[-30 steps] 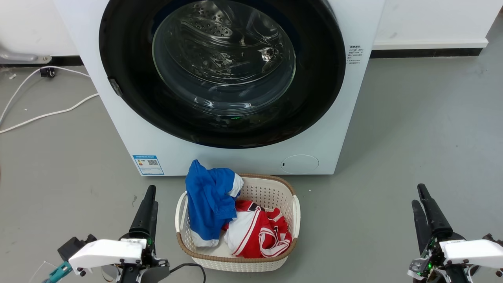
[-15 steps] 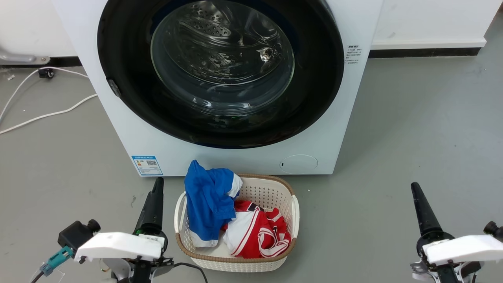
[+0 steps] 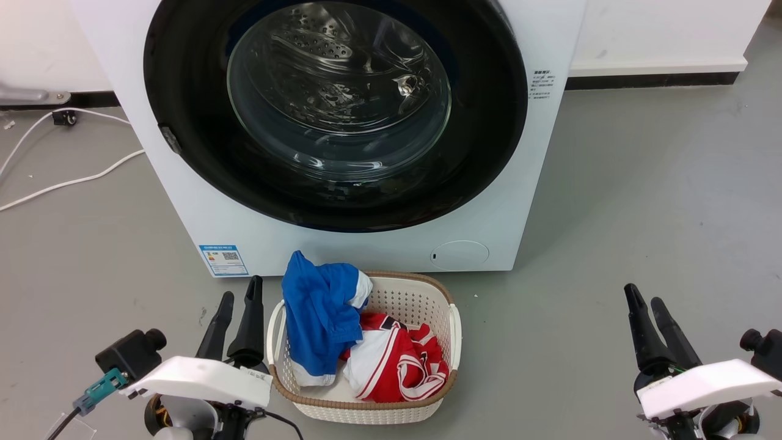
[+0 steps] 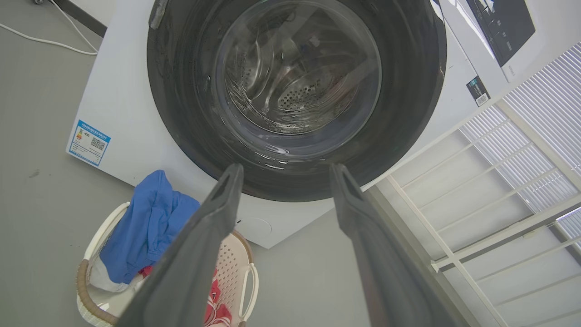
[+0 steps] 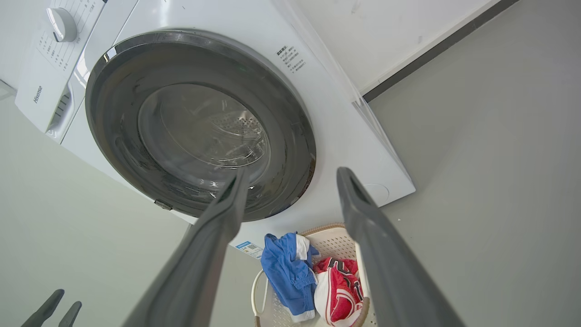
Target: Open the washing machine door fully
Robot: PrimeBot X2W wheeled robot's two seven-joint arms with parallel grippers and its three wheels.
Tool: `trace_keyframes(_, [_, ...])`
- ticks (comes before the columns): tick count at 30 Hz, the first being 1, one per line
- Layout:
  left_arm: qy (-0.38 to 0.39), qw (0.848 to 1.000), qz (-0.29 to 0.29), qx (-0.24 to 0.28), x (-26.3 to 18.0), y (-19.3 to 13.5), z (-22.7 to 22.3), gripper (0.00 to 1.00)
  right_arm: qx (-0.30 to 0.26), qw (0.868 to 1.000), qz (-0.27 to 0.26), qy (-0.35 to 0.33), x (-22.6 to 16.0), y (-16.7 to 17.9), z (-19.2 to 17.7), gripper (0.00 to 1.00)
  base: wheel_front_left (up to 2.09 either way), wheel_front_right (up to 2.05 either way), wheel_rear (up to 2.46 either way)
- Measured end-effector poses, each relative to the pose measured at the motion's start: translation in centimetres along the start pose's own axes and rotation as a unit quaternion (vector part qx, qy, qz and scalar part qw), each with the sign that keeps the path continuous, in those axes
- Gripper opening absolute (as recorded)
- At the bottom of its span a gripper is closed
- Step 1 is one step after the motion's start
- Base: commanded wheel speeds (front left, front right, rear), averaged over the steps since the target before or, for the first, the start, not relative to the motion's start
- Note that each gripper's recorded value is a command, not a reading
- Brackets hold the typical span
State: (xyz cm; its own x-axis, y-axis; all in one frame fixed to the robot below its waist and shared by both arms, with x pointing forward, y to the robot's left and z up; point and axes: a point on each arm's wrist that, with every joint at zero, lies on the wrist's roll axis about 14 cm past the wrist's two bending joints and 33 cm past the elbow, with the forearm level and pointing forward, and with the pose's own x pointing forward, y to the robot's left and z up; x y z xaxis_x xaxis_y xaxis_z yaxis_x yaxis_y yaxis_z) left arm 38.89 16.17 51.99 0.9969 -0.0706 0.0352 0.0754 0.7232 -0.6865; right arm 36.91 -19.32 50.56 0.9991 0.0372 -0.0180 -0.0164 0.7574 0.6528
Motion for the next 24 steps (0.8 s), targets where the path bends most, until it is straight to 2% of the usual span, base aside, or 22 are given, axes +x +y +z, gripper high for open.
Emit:
trace_keyframes(11, [0.001, 0.995, -0.017, 0.098, 0.1, -0.7, -0.1, 1.00, -0.099, 0.995, 0.012, 0.005, 0.0, 0.4, 0.3, 1.00, 0.00, 0.00, 0.00])
trace_keyframes(24, [-0.008, 0.980, -0.032, 0.197, 0.0, -1.2, 0.3, 1.00, -0.194, 0.981, 0.019, 0.011, 0.0, 0.7, 0.2, 1.00, 0.00, 0.00, 0.00])
